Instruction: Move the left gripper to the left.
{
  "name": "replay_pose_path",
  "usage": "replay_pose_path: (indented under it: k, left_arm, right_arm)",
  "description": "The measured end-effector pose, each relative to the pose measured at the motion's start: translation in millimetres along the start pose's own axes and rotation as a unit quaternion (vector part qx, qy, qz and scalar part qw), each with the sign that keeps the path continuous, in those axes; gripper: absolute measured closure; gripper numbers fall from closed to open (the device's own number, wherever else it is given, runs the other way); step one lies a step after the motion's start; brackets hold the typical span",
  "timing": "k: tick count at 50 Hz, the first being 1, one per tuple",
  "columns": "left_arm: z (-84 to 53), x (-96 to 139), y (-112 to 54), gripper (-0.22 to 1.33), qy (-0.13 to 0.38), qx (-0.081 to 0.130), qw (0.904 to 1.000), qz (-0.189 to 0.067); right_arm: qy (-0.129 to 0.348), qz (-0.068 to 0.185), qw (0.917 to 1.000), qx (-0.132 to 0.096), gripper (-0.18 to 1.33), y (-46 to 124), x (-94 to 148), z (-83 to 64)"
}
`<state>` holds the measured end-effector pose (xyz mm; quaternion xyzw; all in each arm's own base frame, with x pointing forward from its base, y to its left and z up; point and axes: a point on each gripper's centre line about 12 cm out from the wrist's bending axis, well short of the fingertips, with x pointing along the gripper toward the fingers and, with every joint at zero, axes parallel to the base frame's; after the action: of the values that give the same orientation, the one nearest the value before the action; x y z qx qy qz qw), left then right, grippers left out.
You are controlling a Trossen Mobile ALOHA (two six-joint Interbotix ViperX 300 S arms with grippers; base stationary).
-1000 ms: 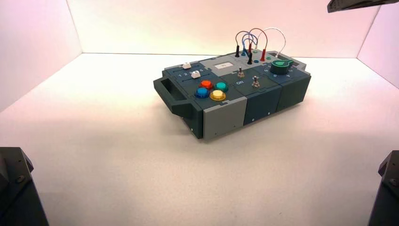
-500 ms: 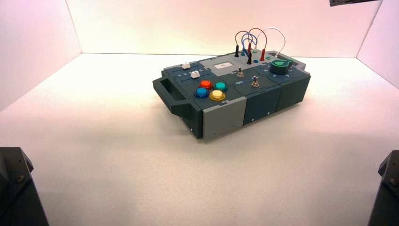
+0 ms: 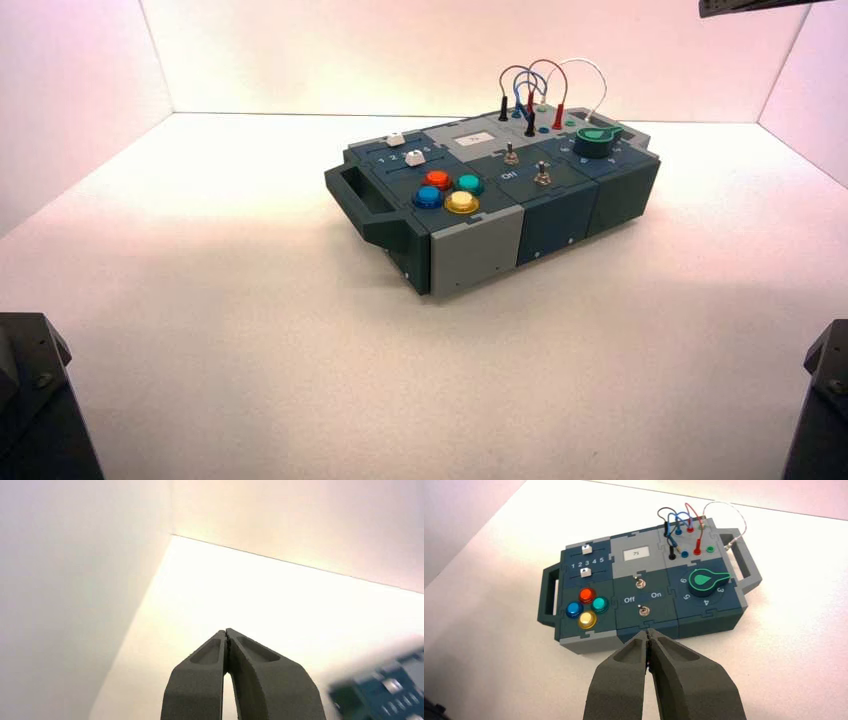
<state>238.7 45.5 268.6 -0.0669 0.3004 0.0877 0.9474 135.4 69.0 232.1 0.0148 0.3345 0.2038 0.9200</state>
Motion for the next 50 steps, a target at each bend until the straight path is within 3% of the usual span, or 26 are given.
replay_pose_path:
  k: [9,18,38,50]
  left_arm:
    - [23.5,10,18.2,1.28,-0.003,-0.020,0.9994,0.029]
    - [38.0,21,25.2,1.28,-0.001,-0.026,0.9989,0.038]
    - [39.6,26,31.2,1.28,0.004,-0.032,0.9984,0.046]
    - [32.2,21,30.5,1.28,0.004,-0.032,0.9984,0.046]
  right_arm:
    - [0.009,0.012,0.9998,-0.011,1.29,4.9,2,-2.2]
    - [0.020,0.017,0.9996,-0.015,1.29,6.9,6,-3.8]
    - [0.032,0.015,0.9993,-0.015,1.29,6.4,9,-5.6]
    - [0.032,0.015,0.9993,-0.014,1.29,6.6,9,-5.2]
